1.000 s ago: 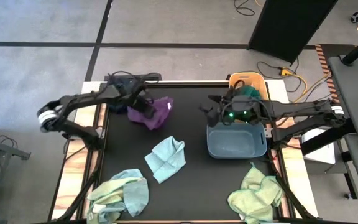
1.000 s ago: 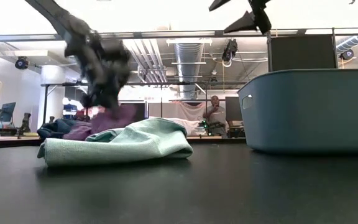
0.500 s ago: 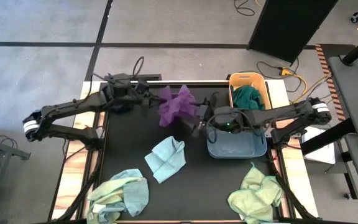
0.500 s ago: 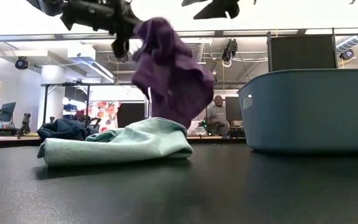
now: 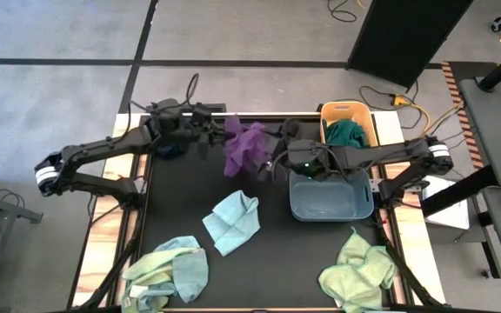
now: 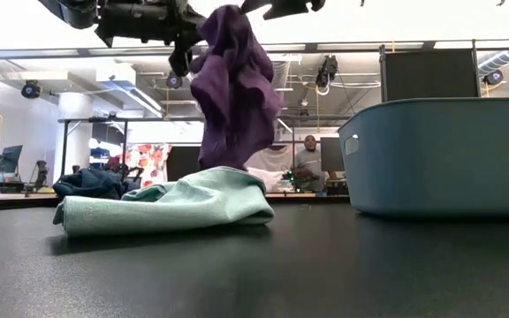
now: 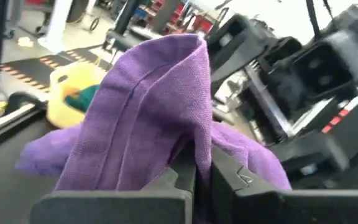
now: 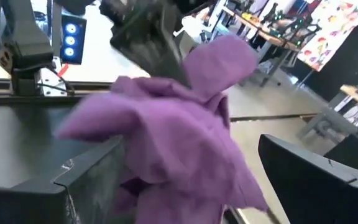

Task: Sort towels by color in basket
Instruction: Put the purple towel into the yellow bin

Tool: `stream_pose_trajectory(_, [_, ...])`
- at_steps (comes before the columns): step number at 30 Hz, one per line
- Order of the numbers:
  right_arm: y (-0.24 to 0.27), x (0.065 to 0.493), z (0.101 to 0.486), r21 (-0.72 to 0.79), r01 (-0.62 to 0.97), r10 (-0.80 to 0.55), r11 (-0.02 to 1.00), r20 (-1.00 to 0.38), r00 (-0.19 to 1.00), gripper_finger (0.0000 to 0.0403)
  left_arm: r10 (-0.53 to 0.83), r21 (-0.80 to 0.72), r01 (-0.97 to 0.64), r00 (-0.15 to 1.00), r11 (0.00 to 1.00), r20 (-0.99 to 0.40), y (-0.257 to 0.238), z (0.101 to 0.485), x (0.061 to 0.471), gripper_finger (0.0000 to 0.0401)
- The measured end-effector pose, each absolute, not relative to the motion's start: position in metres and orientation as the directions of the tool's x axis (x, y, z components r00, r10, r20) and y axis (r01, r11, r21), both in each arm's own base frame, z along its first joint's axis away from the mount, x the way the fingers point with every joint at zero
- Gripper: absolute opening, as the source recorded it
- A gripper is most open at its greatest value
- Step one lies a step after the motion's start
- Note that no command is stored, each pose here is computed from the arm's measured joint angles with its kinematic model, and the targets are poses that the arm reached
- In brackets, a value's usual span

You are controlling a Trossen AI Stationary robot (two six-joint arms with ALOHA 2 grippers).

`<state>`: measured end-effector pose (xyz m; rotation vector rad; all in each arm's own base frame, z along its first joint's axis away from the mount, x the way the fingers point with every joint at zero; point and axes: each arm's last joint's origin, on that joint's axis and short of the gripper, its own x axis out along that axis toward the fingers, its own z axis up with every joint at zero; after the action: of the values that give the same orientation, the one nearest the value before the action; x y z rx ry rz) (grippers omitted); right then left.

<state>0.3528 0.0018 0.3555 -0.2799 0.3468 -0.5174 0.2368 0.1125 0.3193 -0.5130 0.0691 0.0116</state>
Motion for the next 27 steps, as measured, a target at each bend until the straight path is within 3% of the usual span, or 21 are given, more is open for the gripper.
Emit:
stream_pose_trajectory(7, [0.000, 0.337, 0.358, -0.288, 0.450, -0.528, 0.845, -0.324, 0.785, 0.0359, 0.186, -0.392, -0.312, 0.927, 0.865, -0.326, 0.124, 0.283, 0.244, 0.0000])
stream_pose_trajectory(18, [-0.016, 0.331, 0.330, -0.128, 0.463, -0.448, 0.877, -0.564, 0.694, 0.0359, 0.267, -0.359, -0.543, 0.763, 0.759, -0.589, 0.154, 0.191, 0.284, 0.0006])
stream_pose_trajectory(22, [-0.029, 0.328, 0.324, -0.108, 0.454, -0.415, 0.885, -0.628, 0.659, 0.0359, 0.222, -0.383, -0.519, 0.770, 0.764, -0.599, 0.156, 0.178, 0.289, 0.0039])
stream_pose_trajectory(27, [-0.045, 0.338, 0.308, -0.104, 0.377, -0.342, 0.920, -0.681, 0.647, 0.0359, 0.175, -0.412, -0.486, 0.783, 0.771, -0.597, 0.152, 0.188, 0.284, 0.0119])
